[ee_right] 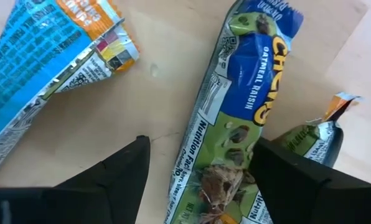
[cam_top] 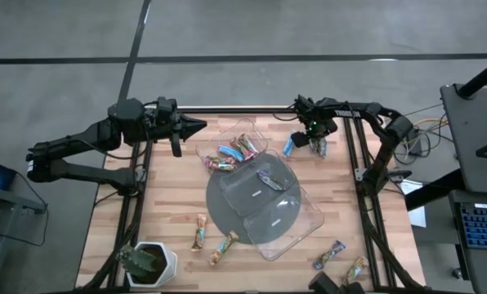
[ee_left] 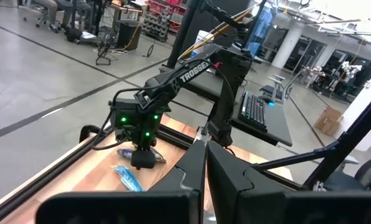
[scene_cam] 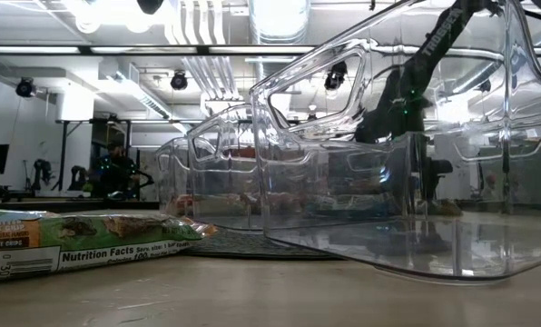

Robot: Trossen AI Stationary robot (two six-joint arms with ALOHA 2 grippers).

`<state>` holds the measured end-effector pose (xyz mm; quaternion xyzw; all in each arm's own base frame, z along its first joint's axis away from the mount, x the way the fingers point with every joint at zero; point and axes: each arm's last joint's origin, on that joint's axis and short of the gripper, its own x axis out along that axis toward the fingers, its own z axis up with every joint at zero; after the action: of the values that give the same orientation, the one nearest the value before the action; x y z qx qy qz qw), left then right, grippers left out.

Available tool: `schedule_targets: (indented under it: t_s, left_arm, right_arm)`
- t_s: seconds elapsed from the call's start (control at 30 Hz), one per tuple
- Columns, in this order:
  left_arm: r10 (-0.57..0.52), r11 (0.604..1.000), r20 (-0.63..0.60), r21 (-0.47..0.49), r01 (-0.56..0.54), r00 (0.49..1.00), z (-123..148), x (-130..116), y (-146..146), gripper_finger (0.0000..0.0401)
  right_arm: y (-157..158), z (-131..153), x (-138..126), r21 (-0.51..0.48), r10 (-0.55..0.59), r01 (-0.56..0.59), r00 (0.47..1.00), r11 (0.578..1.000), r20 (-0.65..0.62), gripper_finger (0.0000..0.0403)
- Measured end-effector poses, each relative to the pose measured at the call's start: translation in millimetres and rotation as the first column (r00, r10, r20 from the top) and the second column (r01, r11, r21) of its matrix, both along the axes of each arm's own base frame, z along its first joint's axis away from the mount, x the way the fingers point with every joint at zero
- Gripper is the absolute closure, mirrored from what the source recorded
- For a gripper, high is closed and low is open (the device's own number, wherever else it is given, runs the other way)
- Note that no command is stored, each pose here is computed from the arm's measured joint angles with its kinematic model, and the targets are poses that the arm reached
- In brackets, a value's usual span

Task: Pick and place Granola Bars by type
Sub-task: Put the blue granola bar into the middle transparent bin

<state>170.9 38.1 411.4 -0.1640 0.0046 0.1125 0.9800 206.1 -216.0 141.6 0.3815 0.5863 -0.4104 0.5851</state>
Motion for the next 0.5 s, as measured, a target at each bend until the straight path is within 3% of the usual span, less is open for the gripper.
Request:
schedule_targets:
  t_s: [0.2, 0.5]
  left_arm:
    - [0.037, 0.999, -0.004, 0.001, -0.037, 0.999, -0.5, 0.7, 1.2, 0.0401]
    - [0.052, 0.999, -0.005, 0.002, -0.052, 0.999, -0.7, 0.9, 1.8, 0.0401]
  right_arm:
    - [-1.9, 1.0, 0.3, -0.014, -0.004, 0.004, 1.000, 1.000, 0.008, 0.0183]
    - [-1.9, 0.2, 0.0, -0.017, -0.001, 0.002, 1.000, 1.000, 0.011, 0.0286]
